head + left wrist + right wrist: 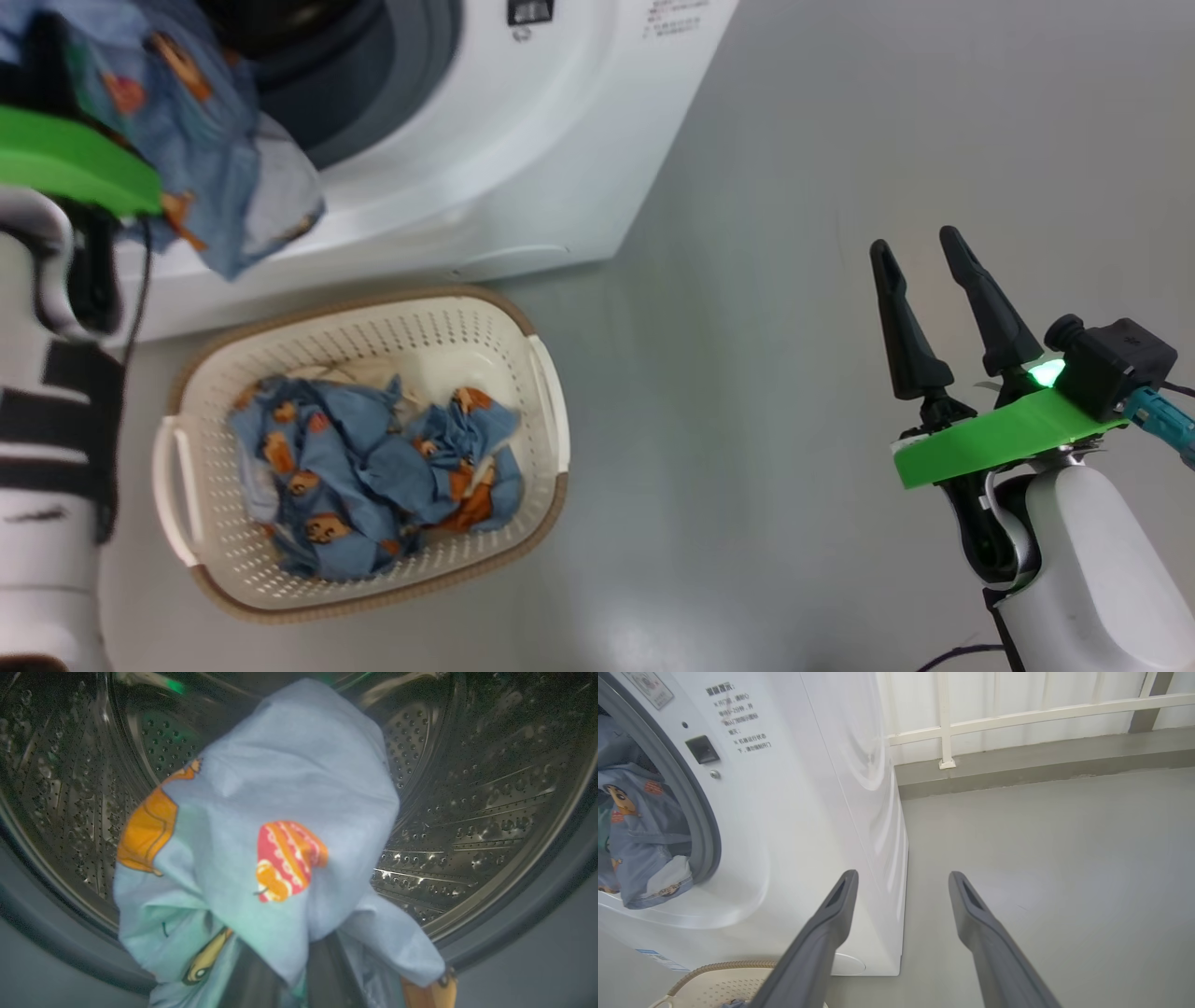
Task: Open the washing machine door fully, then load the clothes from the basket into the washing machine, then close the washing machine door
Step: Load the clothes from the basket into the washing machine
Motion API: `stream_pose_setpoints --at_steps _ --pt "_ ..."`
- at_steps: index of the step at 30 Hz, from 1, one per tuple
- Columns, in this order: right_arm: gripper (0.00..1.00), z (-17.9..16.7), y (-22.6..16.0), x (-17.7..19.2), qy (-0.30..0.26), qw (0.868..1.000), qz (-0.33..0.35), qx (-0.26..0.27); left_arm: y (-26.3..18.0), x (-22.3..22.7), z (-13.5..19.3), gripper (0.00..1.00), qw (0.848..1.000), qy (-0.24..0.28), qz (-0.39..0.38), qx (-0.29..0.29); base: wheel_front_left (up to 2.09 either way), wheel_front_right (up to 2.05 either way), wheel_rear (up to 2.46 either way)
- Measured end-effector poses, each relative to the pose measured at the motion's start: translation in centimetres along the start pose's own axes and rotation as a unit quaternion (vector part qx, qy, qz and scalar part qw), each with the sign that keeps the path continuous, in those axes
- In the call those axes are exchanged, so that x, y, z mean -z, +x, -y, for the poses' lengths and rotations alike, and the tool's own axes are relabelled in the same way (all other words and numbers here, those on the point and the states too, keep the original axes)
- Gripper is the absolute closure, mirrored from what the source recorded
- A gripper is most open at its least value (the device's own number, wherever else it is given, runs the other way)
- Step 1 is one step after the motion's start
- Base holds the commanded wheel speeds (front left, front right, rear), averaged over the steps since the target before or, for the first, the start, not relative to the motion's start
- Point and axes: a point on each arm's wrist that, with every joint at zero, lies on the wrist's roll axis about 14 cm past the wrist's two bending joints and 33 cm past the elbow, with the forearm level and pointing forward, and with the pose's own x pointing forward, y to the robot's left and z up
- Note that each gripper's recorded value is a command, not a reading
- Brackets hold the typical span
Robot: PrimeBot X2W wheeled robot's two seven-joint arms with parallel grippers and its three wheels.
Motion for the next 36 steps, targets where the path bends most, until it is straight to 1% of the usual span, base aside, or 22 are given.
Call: stream_pose_setpoints --at_steps 3,7,10,13,16,17,18,19,22,23,24,28,31,36 --pt "0.0 1.0 0.0 2.0 0.0 1.0 -0.023 0.017 2.4 2.0 -0.6 1.0 1.0 0.008 -0.015 0.002 0.0 0.0 0.0" --pt "0.0 2.3 -0.2 3.6 0.001 0.998 -0.042 0.037 4.7 3.6 -0.7 1.0 1.0 0.01 -0.022 0.006 0.0 0.0 0.0" --pt "0.0 2.8 -0.4 4.5 0.003 0.997 -0.052 0.048 6.3 4.2 -0.8 1.0 1.0 0.013 -0.021 0.009 0.0 0.0 0.0" --pt "0.0 3.3 -0.4 4.5 -0.002 0.997 -0.053 0.055 7.8 4.4 -0.1 1.0 1.0 0.011 -0.013 0.018 0.0 0.0 0.0" --pt "0.0 4.1 -0.8 4.7 -0.007 0.996 -0.057 0.067 9.3 2.9 1.2 1.0 0.999 0.011 0.021 0.034 0.0 0.0 0.0" --pt "0.0 4.1 -0.8 4.7 -0.007 0.996 -0.057 0.067 9.3 2.9 1.2 1.0 0.999 0.011 0.021 0.034 0.0 0.0 0.0" --pt "0.0 4.5 -1.0 5.0 -0.008 0.995 -0.062 0.073 10.3 0.1 1.8 1.0 0.997 0.01 0.07 0.042 0.0 0.0 0.0" --pt "0.0 4.6 -1.1 5.0 -0.007 0.995 -0.062 0.076 10.5 -0.9 1.8 1.0 0.995 0.005 0.088 0.041 0.0 0.0 0.0" --pt "0.0 4.7 -1.2 5.2 -0.005 0.995 -0.064 0.081 10.8 -1.9 1.7 1.0 0.993 -0.004 0.109 0.036 0.0 0.0 0.0" --pt "0.0 4.7 -1.3 5.1 -0.005 0.995 -0.064 0.082 10.8 -1.6 1.6 0.53 0.994 -0.005 0.107 0.032 0.0 0.0 0.0" --pt "0.0 4.8 -1.4 5.1 -0.005 0.994 -0.063 0.084 10.8 -0.9 1.3 0.0 0.995 -0.008 0.096 0.022 0.0 0.0 0.0" --pt "0.0 4.7 -1.5 4.6 -0.005 0.995 -0.058 0.083 10.0 3.4 0.9 0.0 1.0 -0.006 0.025 0.005 0.0 0.0 0.0" --pt "0.0 4.5 -1.4 4.2 -0.003 0.995 -0.053 0.08 9.3 5.2 0.5 0.0 1.0 -0.002 -0.012 -0.002 0.0 0.0 0.0" --pt "0.0 4.0 -1.3 3.6 0.0 0.996 -0.045 0.074 8.6 5.1 0.2 0.0 0.999 0.004 -0.031 -0.01 0.0 0.0 0.0"
